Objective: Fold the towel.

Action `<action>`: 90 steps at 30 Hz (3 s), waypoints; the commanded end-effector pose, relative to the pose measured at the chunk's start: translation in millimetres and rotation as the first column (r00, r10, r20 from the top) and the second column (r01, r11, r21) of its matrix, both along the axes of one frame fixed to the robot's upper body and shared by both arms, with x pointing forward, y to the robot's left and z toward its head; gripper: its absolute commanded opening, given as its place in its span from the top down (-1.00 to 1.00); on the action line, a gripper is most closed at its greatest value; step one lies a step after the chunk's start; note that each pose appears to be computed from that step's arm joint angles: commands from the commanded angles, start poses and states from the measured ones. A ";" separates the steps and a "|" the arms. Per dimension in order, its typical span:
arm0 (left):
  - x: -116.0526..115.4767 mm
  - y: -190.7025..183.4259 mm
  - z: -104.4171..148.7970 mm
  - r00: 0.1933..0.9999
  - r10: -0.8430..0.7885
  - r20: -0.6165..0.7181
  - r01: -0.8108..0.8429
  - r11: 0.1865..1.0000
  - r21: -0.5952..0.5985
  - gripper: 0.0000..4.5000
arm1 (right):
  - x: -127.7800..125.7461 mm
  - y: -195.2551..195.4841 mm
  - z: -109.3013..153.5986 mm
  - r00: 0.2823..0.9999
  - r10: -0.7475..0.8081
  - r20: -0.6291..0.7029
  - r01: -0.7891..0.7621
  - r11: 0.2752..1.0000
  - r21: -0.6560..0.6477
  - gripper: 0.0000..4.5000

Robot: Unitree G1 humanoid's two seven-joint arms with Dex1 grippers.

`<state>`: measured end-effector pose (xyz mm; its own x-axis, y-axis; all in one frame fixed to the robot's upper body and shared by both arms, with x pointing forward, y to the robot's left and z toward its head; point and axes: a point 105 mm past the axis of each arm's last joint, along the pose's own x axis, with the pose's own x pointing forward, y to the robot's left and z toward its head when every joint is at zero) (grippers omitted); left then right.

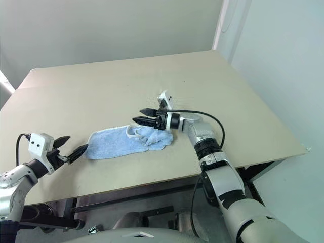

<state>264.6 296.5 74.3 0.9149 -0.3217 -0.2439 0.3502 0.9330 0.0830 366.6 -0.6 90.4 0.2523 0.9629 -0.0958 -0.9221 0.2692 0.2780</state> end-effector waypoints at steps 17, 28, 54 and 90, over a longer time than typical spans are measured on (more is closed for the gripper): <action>-10.0 25.0 3.6 0.985 0.117 -0.126 -0.125 0.990 -0.064 -1.00 | -15.1 22.2 -24.6 0.976 0.087 0.198 -0.048 0.980 -0.192 -0.98; -9.6 9.3 0.5 0.969 0.040 -0.244 -0.111 0.953 -0.282 -1.00 | -31.7 11.5 59.4 0.981 0.167 0.096 -0.178 0.977 0.118 -0.98; -17.5 -38.4 -24.8 0.915 -0.080 -0.396 -0.126 0.874 -0.469 -1.00 | -12.6 5.6 51.3 0.996 -0.019 0.083 0.011 0.995 0.101 -0.98; -7.4 48.6 43.3 0.952 0.096 -0.290 -0.199 0.916 -0.350 0.99 | -2.7 -11.7 50.2 0.993 -0.062 0.103 0.055 0.996 0.071 -1.00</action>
